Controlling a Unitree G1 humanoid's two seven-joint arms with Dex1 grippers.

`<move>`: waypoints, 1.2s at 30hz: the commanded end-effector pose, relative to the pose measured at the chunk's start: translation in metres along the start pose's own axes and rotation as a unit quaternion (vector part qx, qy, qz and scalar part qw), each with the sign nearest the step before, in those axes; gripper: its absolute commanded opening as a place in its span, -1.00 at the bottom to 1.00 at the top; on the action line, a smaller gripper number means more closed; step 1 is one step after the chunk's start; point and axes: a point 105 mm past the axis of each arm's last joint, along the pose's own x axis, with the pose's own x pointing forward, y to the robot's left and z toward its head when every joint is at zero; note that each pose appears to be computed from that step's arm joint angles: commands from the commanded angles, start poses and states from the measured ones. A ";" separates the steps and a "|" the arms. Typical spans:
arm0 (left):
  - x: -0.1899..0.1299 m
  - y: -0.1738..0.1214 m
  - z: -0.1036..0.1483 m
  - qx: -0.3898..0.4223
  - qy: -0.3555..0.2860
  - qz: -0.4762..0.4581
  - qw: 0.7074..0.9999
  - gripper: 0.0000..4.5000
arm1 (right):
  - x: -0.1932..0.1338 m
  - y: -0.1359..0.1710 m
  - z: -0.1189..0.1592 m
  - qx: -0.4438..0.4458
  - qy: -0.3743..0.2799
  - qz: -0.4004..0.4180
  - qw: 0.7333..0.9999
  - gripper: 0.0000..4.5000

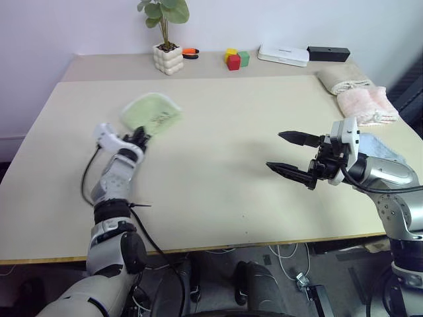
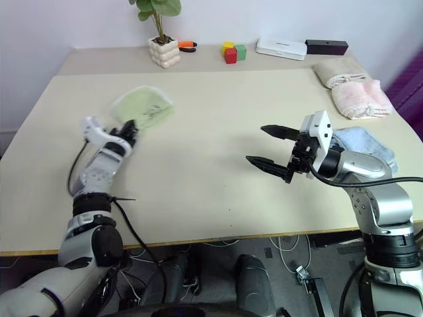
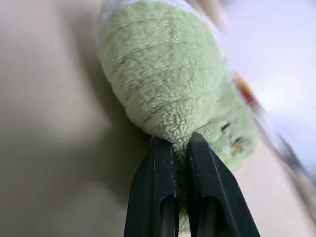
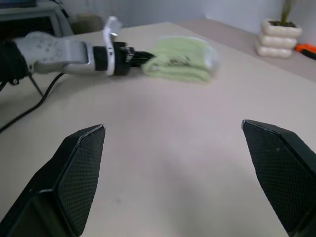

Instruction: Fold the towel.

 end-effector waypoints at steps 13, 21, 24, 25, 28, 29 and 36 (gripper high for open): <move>-0.047 0.018 0.014 -0.067 -0.115 0.097 0.986 -0.84 | 0.012 -0.009 0.006 -0.029 -0.011 0.026 0.999 1.00; -0.049 -0.004 -0.009 -0.090 -0.032 0.041 0.995 0.82 | 0.009 -0.008 0.004 -0.026 -0.010 0.014 1.000 1.00; -0.065 -0.034 -0.034 -0.107 0.037 -0.010 0.993 0.97 | 0.008 -0.009 0.002 -0.025 -0.009 0.011 1.000 1.00; -0.074 -0.047 -0.046 -0.116 0.072 -0.033 0.990 0.97 | 0.010 -0.010 0.002 -0.024 -0.009 0.010 1.000 1.00; -0.084 -0.076 -0.062 -0.081 0.119 -0.094 0.985 0.97 | 0.010 -0.014 0.002 -0.024 -0.009 0.005 1.000 1.00; -0.083 -0.082 -0.063 -0.075 0.120 -0.106 0.984 0.97 | 0.007 -0.016 0.001 -0.023 -0.008 0.003 1.000 1.00; -0.073 -0.135 -0.039 0.136 0.086 -0.318 0.934 0.97 | 0.002 -0.026 0.008 -0.030 -0.010 -0.023 0.999 1.00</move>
